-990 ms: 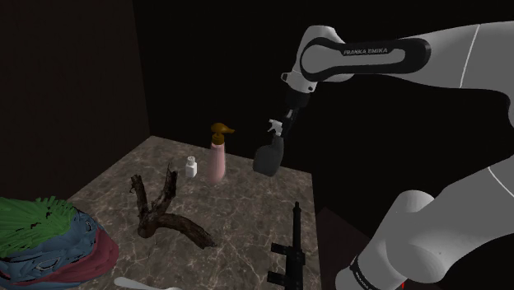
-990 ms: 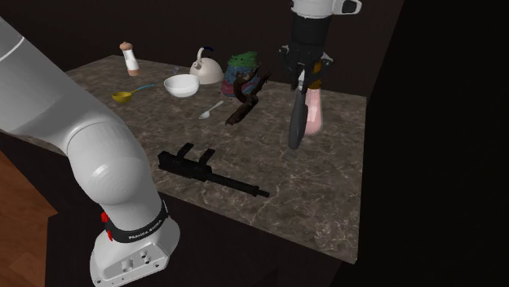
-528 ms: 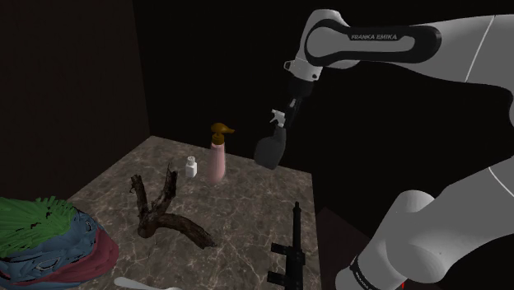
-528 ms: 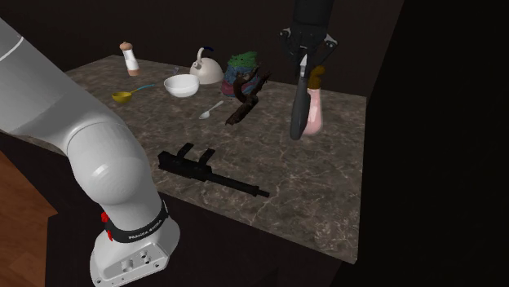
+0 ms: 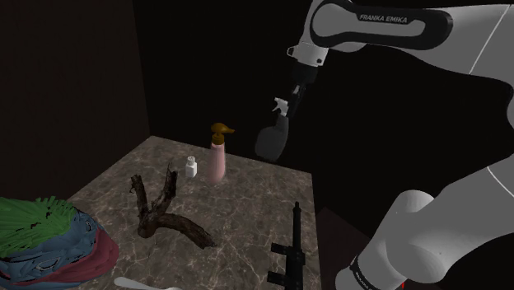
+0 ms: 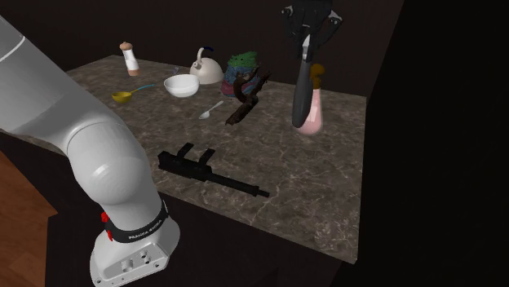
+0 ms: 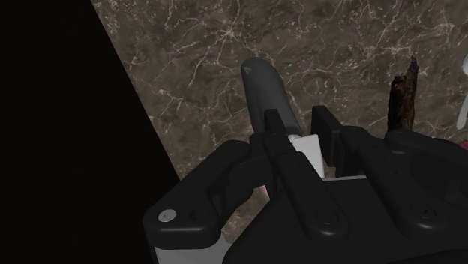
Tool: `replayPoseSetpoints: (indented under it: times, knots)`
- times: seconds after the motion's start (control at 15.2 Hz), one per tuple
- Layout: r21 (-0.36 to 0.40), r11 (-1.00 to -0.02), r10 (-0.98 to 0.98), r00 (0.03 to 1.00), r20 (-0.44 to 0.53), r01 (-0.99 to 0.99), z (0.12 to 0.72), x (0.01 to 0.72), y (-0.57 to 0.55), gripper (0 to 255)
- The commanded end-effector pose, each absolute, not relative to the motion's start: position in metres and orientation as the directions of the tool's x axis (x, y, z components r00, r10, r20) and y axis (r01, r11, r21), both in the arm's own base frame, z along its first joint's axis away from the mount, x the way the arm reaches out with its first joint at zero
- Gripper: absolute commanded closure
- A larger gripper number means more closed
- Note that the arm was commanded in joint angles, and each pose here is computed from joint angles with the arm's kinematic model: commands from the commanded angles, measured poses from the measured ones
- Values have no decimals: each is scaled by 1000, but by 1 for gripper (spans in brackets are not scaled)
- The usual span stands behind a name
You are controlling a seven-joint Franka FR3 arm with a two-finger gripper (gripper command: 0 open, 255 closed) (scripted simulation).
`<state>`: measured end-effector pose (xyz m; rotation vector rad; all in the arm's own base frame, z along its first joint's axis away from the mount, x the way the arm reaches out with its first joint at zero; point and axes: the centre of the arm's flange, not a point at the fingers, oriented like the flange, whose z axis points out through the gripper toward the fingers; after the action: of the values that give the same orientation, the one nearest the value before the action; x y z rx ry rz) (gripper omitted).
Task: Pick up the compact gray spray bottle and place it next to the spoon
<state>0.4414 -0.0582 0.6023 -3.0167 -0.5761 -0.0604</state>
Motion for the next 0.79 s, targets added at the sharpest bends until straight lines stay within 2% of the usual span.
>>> replayPoseSetpoints:
  times: [0.0,0.73]
  knots:
    - [-61,-927,367,929,51,369,613,441,-58,255]
    - [-61,-927,367,929,51,369,671,441,-58,255]
